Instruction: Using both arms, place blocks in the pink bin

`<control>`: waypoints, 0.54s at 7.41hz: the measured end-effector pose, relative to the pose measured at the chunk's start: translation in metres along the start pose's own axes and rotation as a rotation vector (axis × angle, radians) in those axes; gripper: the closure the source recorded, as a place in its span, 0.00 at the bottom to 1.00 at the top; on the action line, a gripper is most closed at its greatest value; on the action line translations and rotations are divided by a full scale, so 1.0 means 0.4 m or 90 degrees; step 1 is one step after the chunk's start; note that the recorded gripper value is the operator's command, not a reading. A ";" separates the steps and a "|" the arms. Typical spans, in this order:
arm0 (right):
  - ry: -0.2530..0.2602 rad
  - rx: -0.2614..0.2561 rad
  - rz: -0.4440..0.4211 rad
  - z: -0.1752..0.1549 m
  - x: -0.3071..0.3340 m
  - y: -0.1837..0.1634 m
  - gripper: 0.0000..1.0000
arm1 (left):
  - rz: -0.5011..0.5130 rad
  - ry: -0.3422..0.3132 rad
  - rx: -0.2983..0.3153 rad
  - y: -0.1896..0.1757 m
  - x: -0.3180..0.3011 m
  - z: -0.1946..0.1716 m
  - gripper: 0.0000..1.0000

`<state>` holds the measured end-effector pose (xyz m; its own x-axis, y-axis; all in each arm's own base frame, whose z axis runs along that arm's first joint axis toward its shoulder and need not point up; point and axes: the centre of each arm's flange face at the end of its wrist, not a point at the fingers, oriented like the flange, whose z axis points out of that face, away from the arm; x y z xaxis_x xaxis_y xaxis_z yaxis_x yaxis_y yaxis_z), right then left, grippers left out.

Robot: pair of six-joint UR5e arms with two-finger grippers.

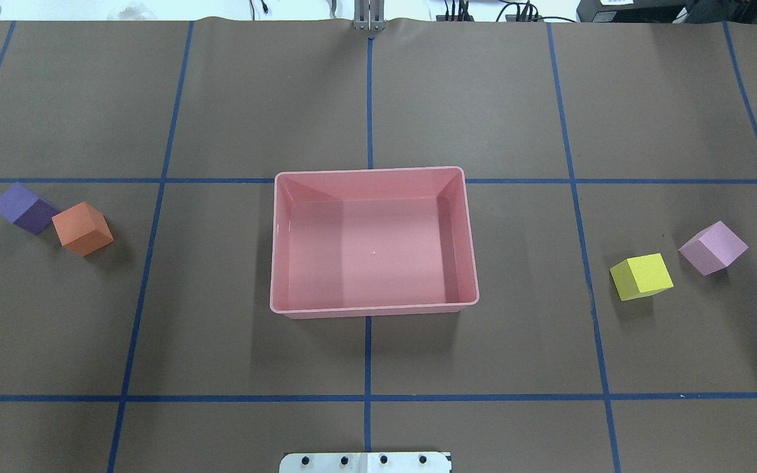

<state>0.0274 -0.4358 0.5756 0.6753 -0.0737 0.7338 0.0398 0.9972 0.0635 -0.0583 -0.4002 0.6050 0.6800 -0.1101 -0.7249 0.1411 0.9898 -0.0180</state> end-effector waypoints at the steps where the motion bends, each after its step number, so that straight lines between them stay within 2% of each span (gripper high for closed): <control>1: -0.002 0.004 0.006 0.004 -0.001 -0.001 0.00 | 0.000 0.000 0.000 0.000 0.001 0.000 0.00; 4: -0.003 0.003 0.014 0.012 -0.002 0.000 0.00 | 0.004 0.000 0.003 -0.001 0.002 -0.001 0.00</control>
<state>0.0235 -0.4357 0.5783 0.6722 -0.0517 0.7386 0.0214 0.9985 0.0504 -0.0582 -0.4006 0.6042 0.6810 -0.1046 -0.7248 0.1401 0.9901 -0.0113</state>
